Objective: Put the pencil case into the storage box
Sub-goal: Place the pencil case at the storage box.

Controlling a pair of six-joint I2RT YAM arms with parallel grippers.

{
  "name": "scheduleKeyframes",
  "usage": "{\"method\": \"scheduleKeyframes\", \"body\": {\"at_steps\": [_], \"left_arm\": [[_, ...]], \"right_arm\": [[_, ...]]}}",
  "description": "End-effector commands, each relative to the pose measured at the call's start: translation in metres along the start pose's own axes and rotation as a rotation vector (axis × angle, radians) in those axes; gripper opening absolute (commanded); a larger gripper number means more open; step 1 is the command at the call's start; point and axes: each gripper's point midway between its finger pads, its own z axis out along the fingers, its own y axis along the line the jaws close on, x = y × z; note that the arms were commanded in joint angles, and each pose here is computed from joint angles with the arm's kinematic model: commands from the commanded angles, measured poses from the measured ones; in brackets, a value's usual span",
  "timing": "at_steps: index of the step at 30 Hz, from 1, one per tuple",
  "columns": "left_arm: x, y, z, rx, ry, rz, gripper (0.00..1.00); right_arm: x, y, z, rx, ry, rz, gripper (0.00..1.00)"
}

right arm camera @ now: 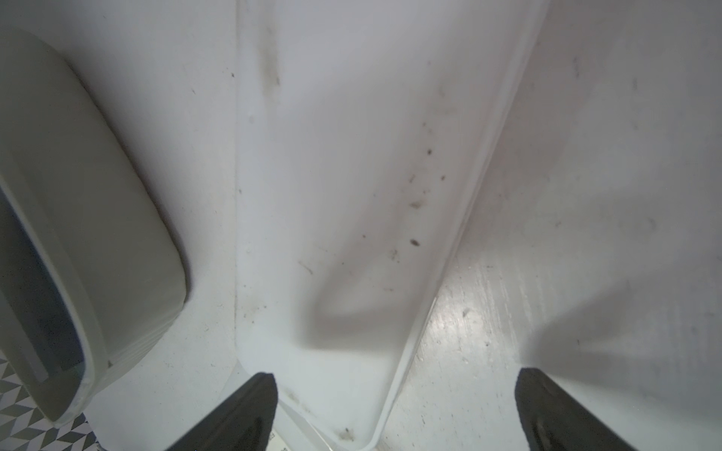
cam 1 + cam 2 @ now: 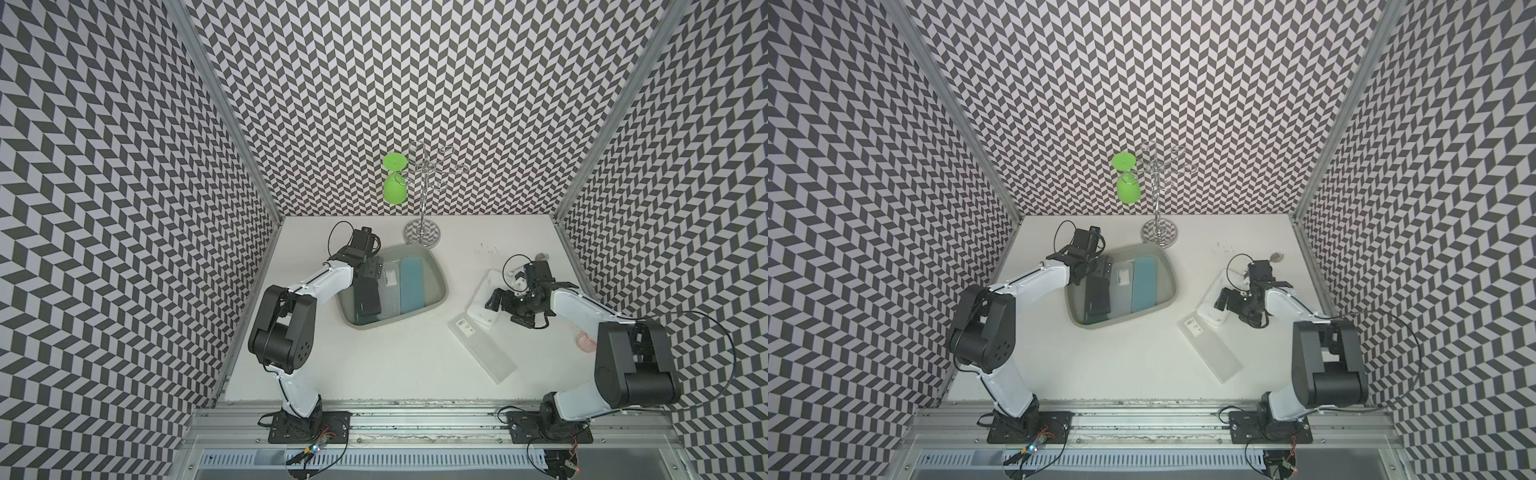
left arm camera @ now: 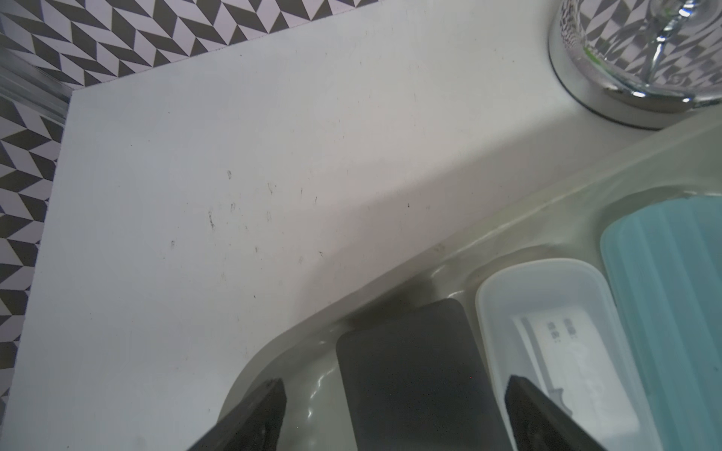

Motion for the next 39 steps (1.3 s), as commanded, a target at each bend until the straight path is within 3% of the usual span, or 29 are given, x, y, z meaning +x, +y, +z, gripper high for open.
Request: {"method": "scheduleKeyframes", "body": {"at_steps": [1, 23, 29, 39], "left_arm": [[0.0, -0.009, -0.015, 0.047, -0.017, 0.007, 0.93], [0.082, -0.035, -0.024, 0.169, 0.162, -0.021, 0.77], [0.093, -0.032, -0.037, 0.168, 0.188, -0.029, 0.72], [0.097, -0.02, -0.068, 0.133, 0.178, -0.053, 0.71]], "right_arm": [[-0.007, 0.004, -0.005, -0.018, -0.04, -0.01, 1.0], [-0.01, 0.006, -0.006, -0.026, -0.044, -0.022, 1.0], [-0.005, 0.002, -0.006, -0.017, -0.041, -0.03, 1.0], [-0.007, 0.004, -0.005, -0.03, -0.04, -0.04, 1.0]]}}
